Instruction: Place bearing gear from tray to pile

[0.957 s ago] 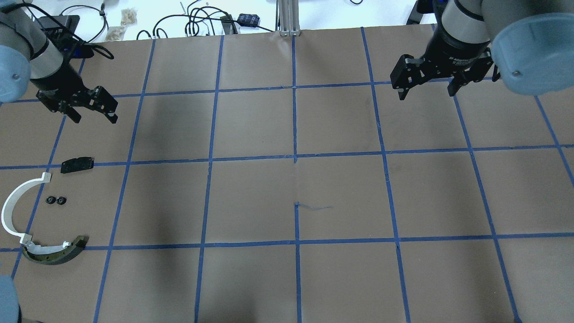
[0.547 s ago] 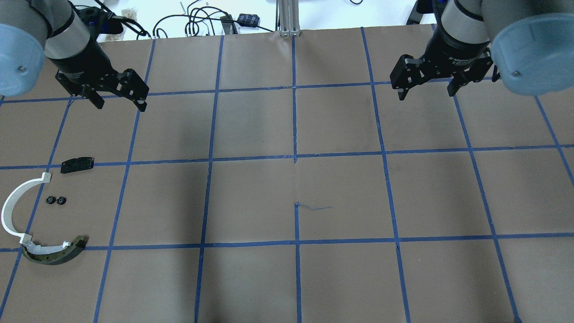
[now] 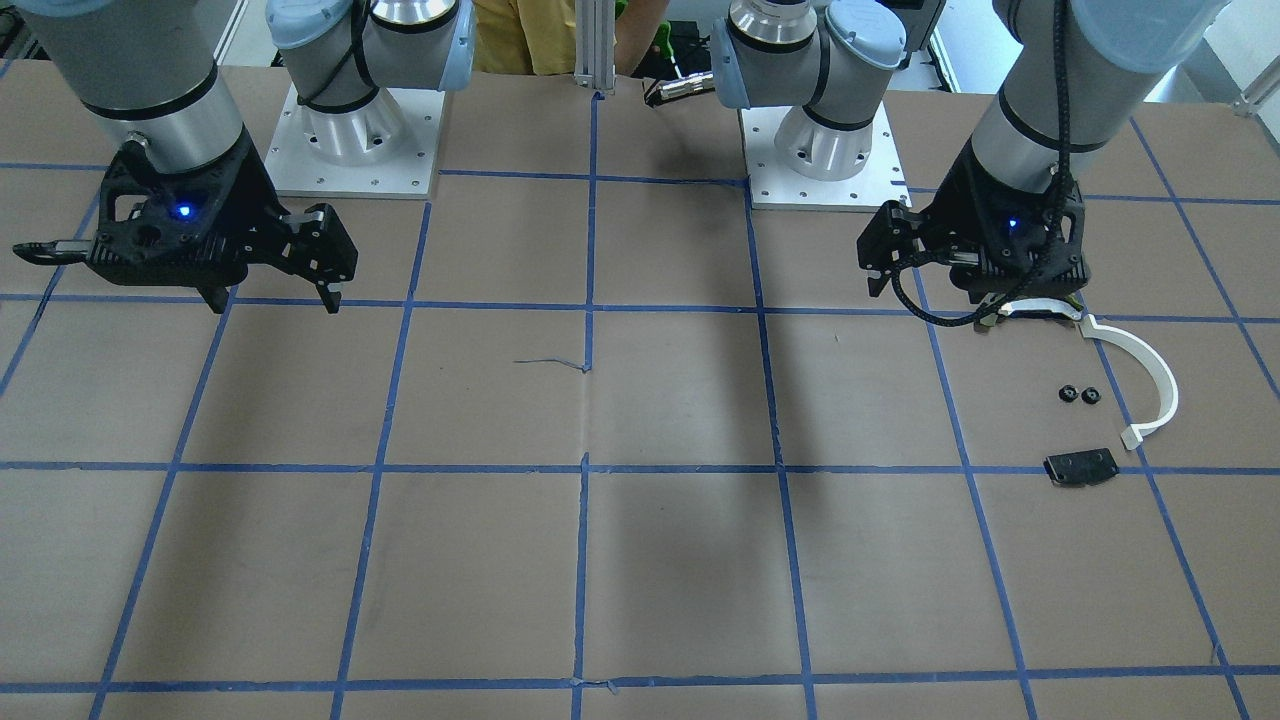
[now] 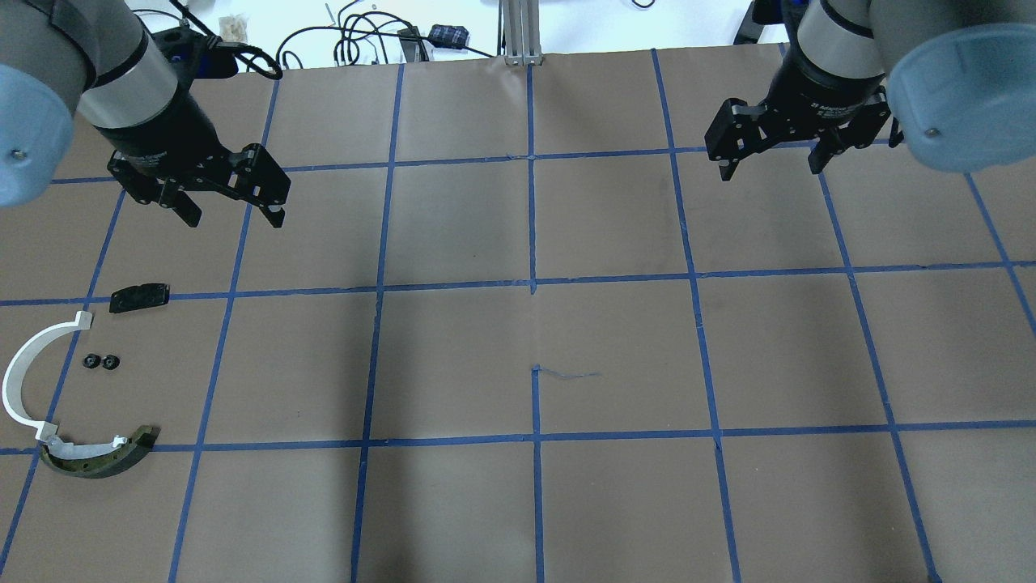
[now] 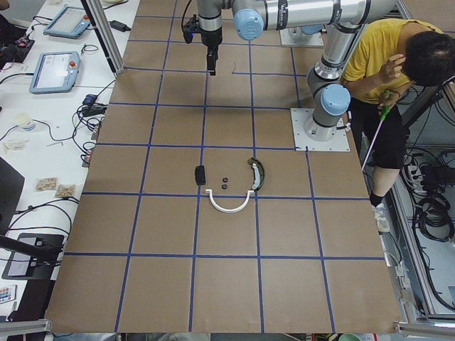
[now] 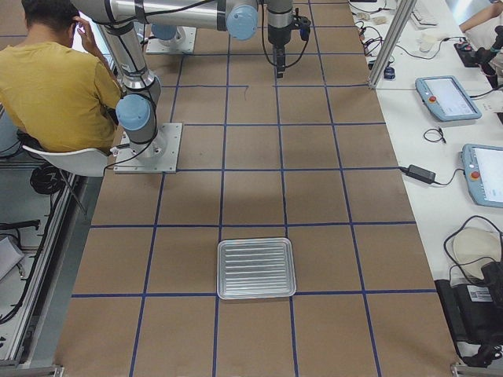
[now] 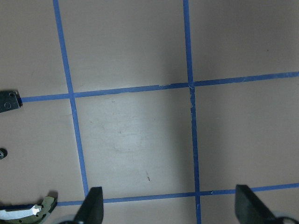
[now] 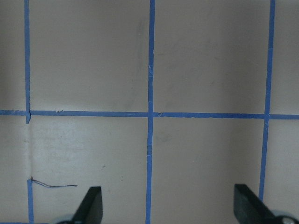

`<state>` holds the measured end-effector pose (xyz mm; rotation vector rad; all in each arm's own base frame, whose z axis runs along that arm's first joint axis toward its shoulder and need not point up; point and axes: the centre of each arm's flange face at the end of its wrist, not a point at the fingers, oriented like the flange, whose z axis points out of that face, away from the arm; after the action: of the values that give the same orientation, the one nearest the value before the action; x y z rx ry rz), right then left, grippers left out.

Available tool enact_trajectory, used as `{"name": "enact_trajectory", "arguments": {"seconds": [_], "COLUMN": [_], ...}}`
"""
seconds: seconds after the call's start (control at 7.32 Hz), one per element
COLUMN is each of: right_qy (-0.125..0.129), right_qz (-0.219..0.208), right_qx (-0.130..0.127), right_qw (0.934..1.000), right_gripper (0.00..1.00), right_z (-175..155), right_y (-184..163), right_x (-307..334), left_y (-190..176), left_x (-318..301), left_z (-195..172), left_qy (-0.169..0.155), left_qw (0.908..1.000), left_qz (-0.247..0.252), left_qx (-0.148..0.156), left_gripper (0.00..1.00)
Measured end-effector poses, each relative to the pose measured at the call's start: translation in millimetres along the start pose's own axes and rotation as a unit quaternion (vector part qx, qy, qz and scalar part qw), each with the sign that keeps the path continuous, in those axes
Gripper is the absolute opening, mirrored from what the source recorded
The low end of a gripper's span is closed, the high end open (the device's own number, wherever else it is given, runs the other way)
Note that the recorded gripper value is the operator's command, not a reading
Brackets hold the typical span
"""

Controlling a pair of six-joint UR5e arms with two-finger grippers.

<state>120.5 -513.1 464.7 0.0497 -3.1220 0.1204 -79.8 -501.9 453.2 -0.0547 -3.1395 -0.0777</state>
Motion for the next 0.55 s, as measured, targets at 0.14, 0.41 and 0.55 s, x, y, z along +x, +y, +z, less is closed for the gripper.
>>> {"name": "enact_trajectory", "arguments": {"seconds": [0.14, 0.41, 0.55], "right_qy": [0.0, 0.0, 0.0], "right_qz": [0.0, 0.001, 0.001], "right_qx": [0.0, 0.0, 0.0], "right_qw": [1.0, 1.0, 1.0], "right_gripper": [1.0, 1.0, 1.0], "right_z": [0, 0, 0], "right_y": [0, 0, 0], "right_x": [0, 1, 0], "left_y": [4, 10, 13], "left_x": [10, 20, 21], "left_z": [5, 6, 3], "left_qy": [0.005, 0.004, 0.003], "left_qw": [0.9998, 0.9997, 0.9997], "left_qz": [-0.019, -0.026, -0.024], "left_qx": [-0.004, -0.004, 0.0], "left_gripper": [1.0, 1.0, 1.0]}}
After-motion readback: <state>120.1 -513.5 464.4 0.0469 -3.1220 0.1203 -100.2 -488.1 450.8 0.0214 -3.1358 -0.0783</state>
